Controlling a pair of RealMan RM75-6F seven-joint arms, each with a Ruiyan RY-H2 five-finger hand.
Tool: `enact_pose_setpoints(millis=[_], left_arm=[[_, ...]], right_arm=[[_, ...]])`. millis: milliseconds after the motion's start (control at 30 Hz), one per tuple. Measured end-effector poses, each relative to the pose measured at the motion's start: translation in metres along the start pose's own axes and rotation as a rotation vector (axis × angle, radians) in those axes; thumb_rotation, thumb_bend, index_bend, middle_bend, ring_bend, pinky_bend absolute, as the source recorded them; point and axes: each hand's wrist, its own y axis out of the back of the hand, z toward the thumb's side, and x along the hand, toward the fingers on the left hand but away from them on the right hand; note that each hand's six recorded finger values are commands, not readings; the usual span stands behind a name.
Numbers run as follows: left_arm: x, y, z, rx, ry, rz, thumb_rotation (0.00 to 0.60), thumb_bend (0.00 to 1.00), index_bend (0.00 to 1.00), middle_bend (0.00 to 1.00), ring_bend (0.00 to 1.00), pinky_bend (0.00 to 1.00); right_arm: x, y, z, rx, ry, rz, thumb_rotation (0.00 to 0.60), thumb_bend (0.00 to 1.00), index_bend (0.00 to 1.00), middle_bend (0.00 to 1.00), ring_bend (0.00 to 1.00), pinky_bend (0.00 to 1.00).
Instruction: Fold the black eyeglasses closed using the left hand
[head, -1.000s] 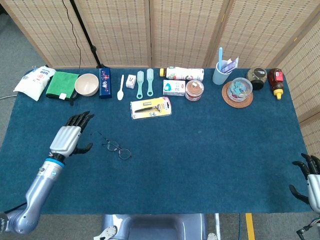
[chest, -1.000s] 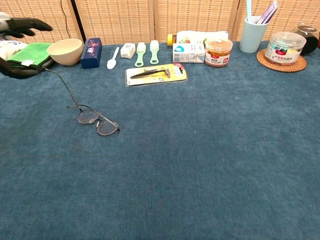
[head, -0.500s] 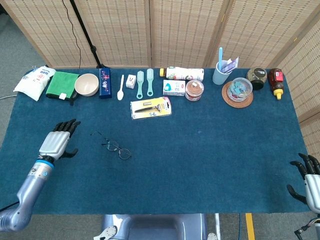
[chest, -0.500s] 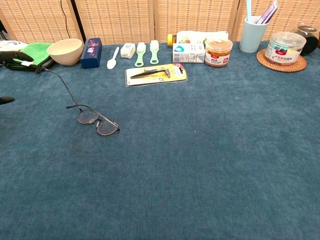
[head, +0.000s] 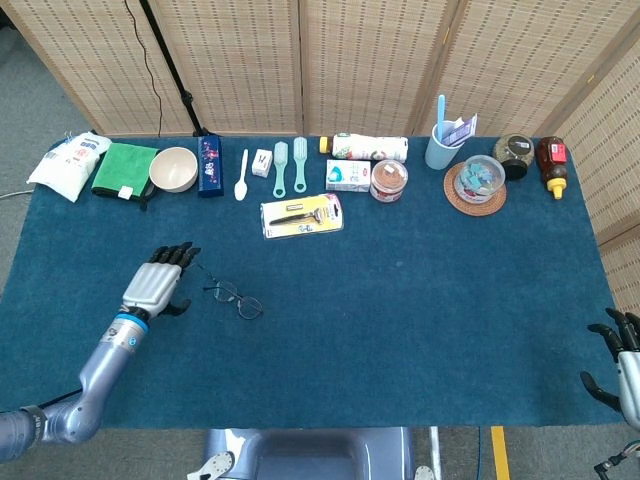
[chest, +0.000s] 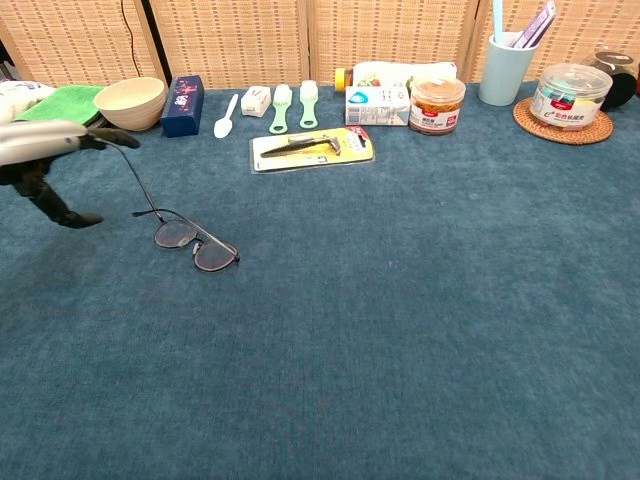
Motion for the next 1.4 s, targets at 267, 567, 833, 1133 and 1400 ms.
enact_pose_setpoints(millis=[267,567,833,1133,1400], left_arm=[[0.001,-0.003,0.034,0.055,-0.085,-0.003,0.6,0.31,0.06,0.0,0.0,0.0],[-0.003,-0.026,0.058,0.156,-0.151,-0.055,0.6,0.31,0.06,0.0,0.0,0.0],[-0.003,-0.041,0.066,0.175,-0.166,-0.091,0.6,0.31,0.06,0.0,0.0,0.0],[0.0,-0.053,0.07,0.158,-0.167,-0.136,0.6,0.31,0.06,0.0,0.0,0.0],[0.001,-0.034,0.072,0.035,-0.165,-0.075,0.6,0.31,0.06,0.0,0.0,0.0]], right_arm=[[0.002,0.001,-0.004,0.0,-0.013,-0.003,0.6,0.27,0.27,0.14,0.11,0.27],[0.005,0.001,-0.009,-0.004,-0.025,-0.006,0.6,0.27,0.27,0.14,0.11,0.27],[0.006,0.003,-0.011,-0.004,-0.031,-0.01,0.6,0.27,0.27,0.14,0.11,0.27],[0.007,0.003,-0.012,-0.004,-0.034,-0.012,0.6,0.27,0.27,0.14,0.11,0.27],[0.006,0.003,-0.01,-0.007,-0.027,-0.013,0.6,0.27,0.27,0.14,0.11,0.27]])
